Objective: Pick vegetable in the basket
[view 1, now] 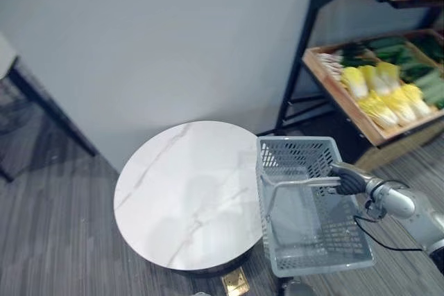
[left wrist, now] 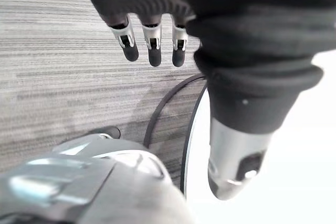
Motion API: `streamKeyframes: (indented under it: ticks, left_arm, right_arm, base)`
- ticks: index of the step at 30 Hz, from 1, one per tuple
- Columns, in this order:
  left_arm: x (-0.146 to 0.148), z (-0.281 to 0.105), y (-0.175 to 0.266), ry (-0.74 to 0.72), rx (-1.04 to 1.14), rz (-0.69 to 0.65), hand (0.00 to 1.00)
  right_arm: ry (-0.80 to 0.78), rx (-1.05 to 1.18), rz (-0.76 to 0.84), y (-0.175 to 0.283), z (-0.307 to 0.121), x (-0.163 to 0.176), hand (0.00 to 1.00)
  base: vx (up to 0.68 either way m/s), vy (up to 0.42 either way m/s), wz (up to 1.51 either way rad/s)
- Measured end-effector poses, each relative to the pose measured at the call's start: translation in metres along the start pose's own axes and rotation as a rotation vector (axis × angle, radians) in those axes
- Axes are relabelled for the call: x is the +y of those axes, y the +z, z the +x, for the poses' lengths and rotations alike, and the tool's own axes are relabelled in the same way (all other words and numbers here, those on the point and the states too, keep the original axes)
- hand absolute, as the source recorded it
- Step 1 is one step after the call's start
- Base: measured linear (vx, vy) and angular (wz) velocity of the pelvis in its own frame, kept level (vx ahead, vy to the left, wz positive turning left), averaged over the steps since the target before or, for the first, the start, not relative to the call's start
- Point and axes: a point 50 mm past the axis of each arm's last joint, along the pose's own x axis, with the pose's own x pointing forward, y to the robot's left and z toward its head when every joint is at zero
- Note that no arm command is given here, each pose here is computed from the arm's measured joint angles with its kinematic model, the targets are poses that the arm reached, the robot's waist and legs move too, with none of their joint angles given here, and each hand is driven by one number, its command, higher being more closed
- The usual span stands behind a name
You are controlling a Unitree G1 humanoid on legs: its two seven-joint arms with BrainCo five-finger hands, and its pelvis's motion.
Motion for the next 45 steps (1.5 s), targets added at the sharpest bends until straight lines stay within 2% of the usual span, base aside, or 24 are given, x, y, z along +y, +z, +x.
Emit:
streamKeyframes:
  ticks: [2, 5, 12, 22, 29, 32, 35, 45]
  left_arm:
    - [0.007, 0.003, 0.007, 0.017, -0.007, -0.022, 0.00]
    - [-0.006, 0.004, 0.010, 0.006, 0.011, -0.088, 0.00]
    - [-0.011, 0.002, -0.003, -0.002, 0.058, -0.058, 0.00]
    - [-0.007, 0.003, -0.001, 0.003, 0.055, -0.037, 0.00]
    - [-0.018, -0.003, -0.014, -0.020, 0.082, -0.048, 0.00]
    - [-0.024, -0.004, -0.016, -0.032, 0.088, -0.087, 0.00]
    - [-0.019, -0.002, -0.012, -0.028, 0.069, -0.068, 0.00]
    - [-0.014, -0.006, -0.024, -0.044, 0.088, 0.004, 0.00]
  right_arm:
    - [-0.003, -0.051, 0.013, 0.010, 0.006, 0.004, 1.00]
    - [0.001, -0.124, -0.003, 0.026, 0.023, 0.004, 1.00]
    - [0.002, -0.145, 0.013, 0.037, 0.044, 0.004, 1.00]
    - [0.024, -0.016, 0.124, 0.020, 0.022, 0.031, 1.00]
    - [0.020, 0.016, 0.190, 0.018, 0.023, 0.038, 1.00]
    - [0.049, 0.071, 0.232, 0.013, 0.019, 0.058, 1.00]
    - [0.055, 0.113, 0.267, 0.011, 0.012, 0.075, 1.00]
    - [-0.098, 0.297, 0.350, -0.021, -0.019, 0.083, 1.00]
  base:
    - [-0.05, 0.072, -1.36]
    - [-0.20, 0.081, -1.64]
    - [-0.11, -0.066, -1.16]
    - [-0.09, -0.118, -0.28]
    - [0.01, 0.043, -1.39]
    - [-0.01, 0.197, -0.99]
    - [-0.01, 0.213, -0.41]
    - [-0.01, 0.086, -0.07]
